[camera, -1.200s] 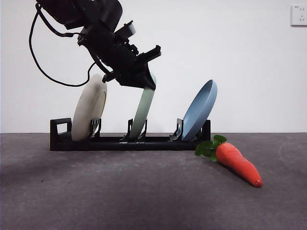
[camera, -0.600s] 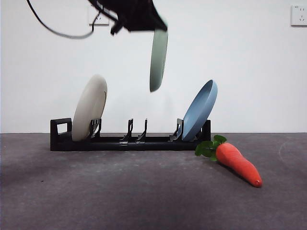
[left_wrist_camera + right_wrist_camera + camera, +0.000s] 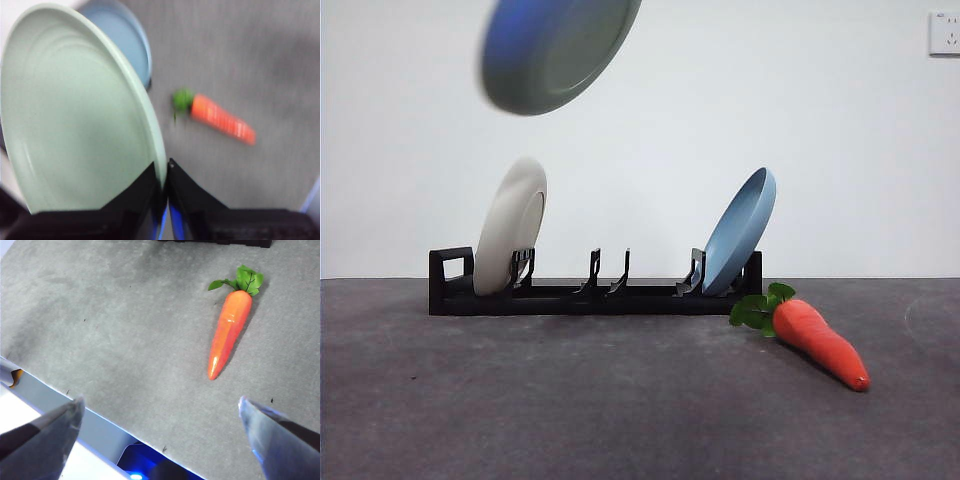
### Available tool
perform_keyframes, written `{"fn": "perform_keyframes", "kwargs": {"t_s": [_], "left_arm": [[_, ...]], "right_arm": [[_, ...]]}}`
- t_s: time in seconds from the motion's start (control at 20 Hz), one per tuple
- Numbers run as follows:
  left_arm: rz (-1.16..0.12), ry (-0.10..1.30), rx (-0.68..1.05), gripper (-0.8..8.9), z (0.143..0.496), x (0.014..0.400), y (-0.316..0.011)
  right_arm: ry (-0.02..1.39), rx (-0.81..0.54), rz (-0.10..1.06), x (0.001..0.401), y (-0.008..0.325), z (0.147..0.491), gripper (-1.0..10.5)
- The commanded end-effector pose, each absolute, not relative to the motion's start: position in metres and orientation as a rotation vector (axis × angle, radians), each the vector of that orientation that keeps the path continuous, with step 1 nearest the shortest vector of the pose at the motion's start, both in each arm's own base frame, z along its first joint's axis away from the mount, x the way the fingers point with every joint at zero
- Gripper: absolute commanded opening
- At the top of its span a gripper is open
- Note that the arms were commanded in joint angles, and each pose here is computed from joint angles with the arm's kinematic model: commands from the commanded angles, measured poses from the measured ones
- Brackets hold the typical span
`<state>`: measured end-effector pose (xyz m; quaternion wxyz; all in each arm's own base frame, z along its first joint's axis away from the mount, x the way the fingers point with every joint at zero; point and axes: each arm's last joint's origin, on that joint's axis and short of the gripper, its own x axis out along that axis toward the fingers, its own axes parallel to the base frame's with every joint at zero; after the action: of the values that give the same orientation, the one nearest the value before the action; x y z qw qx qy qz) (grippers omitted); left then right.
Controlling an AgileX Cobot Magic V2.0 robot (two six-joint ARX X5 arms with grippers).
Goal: Take the green plate from the plate rack,put the plate on the table,take the carrot from the table,put the carrot in the plate
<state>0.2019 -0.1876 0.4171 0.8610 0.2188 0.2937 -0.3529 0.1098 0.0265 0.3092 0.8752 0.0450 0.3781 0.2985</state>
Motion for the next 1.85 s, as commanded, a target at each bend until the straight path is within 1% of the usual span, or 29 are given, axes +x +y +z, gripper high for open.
{"fn": "perform_keyframes", "kwargs": {"t_s": [0.05,0.15,0.25,0.35,0.5,0.65,0.75,0.95,1.1,1.25,1.4,1.45,1.55,1.6,1.75,1.85], "left_arm": [[-0.753,0.677,0.596,-0.05,0.401,0.193,-0.198],[-0.726,0.69,0.682,-0.05,0.383,0.184,-0.21],[-0.703,0.7,0.762,-0.05,0.355,0.176,-0.223],[-0.675,0.716,0.859,-0.05,0.316,0.167,-0.232],[-0.697,0.701,0.923,-0.05,0.261,0.155,-0.239],[-0.689,0.667,1.049,-0.05,0.217,0.144,-0.244],[-0.713,0.668,1.094,-0.05,0.198,0.139,-0.247],[-0.734,0.679,1.196,-0.05,0.17,0.138,-0.261],[-0.753,0.71,1.267,-0.06,0.149,0.136,-0.268],[-0.737,0.738,1.302,-0.06,0.136,0.136,-0.27],[-0.727,0.737,1.258,0.11,0.136,0.136,-0.272],[-0.726,0.738,1.255,0.38,0.136,0.137,-0.272],[-0.722,0.74,1.247,1.83,0.136,0.137,-0.272],[-0.722,0.739,1.247,2.31,0.136,0.137,-0.272],[-0.697,0.726,1.253,2.3,0.143,0.137,-0.272],[-0.657,0.715,1.22,2.3,0.159,0.137,-0.272]], "right_arm": [[0.78,0.098,0.621,0.11,0.026,0.311,5.7],[0.78,0.099,0.625,0.11,0.026,0.311,5.7],[0.781,0.099,0.625,0.11,0.026,0.311,5.7],[0.781,0.1,0.625,0.11,0.026,0.311,5.7],[0.781,0.1,0.625,0.11,0.026,0.311,5.7],[0.781,0.101,0.625,0.11,0.026,0.311,5.7],[0.782,0.102,0.624,0.11,0.026,0.311,5.7],[0.784,0.107,0.622,0.11,0.026,0.311,5.7],[0.784,0.107,0.622,0.11,0.026,0.311,5.7],[0.784,0.107,0.622,0.11,0.026,0.311,5.7],[0.784,0.107,0.622,0.11,0.026,0.311,5.7],[0.784,0.107,0.622,0.11,0.026,0.311,5.7],[0.784,0.107,0.621,0.11,0.026,0.311,5.7],[0.784,0.107,0.621,0.11,0.026,0.311,5.7],[0.785,0.107,0.62,0.11,0.026,0.311,5.7],[0.792,0.108,0.618,0.112,0.027,0.31,5.7]]}}
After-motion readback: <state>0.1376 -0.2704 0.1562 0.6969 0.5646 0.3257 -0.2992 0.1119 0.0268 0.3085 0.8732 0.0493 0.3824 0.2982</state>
